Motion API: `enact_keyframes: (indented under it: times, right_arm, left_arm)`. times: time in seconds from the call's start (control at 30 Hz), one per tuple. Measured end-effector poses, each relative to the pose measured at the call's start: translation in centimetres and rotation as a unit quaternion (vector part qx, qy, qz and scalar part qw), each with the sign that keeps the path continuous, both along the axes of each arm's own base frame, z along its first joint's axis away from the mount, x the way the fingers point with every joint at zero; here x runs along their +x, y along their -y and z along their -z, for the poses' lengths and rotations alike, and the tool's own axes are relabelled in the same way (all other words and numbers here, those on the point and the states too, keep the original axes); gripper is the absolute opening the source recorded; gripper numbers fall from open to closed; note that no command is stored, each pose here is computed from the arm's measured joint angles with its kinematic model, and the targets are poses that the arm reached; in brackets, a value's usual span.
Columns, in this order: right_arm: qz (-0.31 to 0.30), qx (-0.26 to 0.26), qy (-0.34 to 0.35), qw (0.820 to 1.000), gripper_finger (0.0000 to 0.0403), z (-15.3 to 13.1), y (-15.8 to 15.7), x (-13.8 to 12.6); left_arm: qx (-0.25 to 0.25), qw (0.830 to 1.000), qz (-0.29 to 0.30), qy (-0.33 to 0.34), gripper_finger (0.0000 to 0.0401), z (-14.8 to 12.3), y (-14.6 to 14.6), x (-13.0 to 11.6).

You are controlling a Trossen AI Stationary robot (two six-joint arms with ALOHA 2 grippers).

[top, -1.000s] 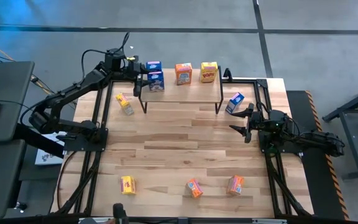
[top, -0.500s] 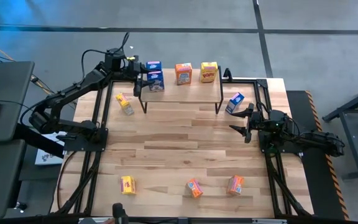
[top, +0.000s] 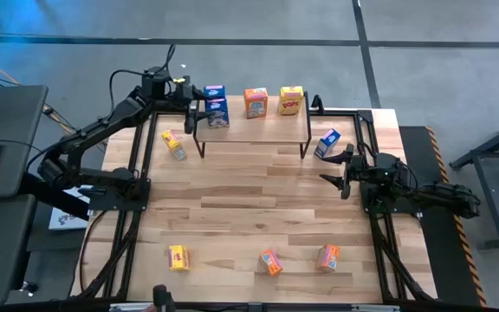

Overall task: Stack cereal on shelf
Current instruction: Put the bottom blue cereal box aligned with the other blue cereal box on the shelf, then put the left orange cereal box aligned with the other orange cereal box on the shelf

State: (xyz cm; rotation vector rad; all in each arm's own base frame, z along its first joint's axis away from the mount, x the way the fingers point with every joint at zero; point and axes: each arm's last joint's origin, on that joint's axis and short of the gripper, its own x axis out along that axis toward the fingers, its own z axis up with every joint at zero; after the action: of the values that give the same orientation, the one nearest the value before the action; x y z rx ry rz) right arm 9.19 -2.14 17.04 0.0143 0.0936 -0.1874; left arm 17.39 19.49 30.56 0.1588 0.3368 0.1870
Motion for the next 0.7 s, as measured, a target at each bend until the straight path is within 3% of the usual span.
enact_keyframes:
  times: [0.5,0.7]
  right_arm:
    - [0.000,0.000,0.000,1.000,0.0273,0.0,0.0,0.0]
    - [0.000,0.000,0.000,1.000,0.0273,0.0,0.0,0.0]
  left_arm:
    - [0.053,0.998,-0.029,0.035,0.0251,-2.7,1.7,-1.4]
    - [0.046,0.996,-0.039,0.063,0.0251,-3.9,3.0,-1.7]
